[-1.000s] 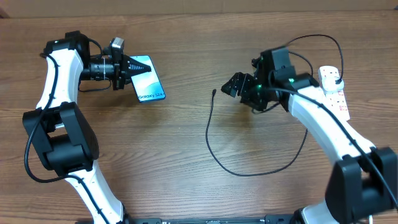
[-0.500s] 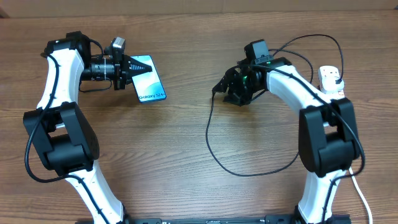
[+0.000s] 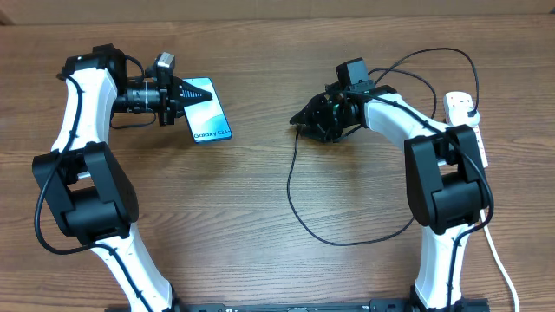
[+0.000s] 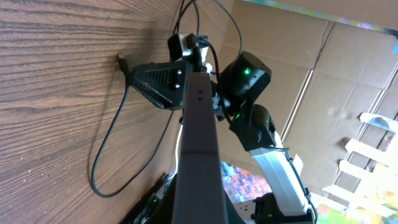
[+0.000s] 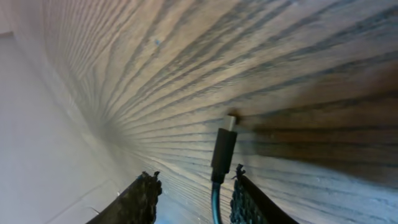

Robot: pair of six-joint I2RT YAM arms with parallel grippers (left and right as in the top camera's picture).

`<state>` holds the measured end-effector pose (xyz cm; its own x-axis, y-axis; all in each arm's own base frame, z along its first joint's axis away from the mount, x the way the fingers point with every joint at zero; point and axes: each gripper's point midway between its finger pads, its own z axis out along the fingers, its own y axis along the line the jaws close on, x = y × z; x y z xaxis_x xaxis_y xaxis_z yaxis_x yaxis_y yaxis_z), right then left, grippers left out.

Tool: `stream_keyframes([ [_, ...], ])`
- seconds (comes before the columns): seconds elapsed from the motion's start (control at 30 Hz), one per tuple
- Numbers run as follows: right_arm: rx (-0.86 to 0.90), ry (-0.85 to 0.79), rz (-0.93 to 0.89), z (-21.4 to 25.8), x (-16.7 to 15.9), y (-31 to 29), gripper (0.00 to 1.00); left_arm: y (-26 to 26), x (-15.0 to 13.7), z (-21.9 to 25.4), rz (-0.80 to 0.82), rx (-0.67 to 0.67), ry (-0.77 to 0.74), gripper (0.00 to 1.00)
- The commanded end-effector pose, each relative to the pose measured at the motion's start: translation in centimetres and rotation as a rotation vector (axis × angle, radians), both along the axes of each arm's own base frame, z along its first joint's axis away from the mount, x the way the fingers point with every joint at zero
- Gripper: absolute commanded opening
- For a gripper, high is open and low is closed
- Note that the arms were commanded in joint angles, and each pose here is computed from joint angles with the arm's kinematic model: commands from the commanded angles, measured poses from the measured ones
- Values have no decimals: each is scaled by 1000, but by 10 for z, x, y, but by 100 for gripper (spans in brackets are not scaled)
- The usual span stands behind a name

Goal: Plug charger to phone and switch on socket
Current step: 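Grasp the black cable's USB-C plug with the right gripper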

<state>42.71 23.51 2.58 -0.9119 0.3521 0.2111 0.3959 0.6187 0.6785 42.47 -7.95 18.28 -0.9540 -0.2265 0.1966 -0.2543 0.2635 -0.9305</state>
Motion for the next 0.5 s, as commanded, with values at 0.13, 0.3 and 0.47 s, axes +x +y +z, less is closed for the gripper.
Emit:
stream_keyframes([
  [0.13,28,53,6,-15,-1,6,36,-5,2,13,-9,-44,-45,4],
  [0.3,25,50,5,-17,0,6,28,-5,2,13,-9,-44,-45,4],
  [0.47,28,39,5,-16,2,6,19,-5,2,13,-9,-44,-45,4],
])
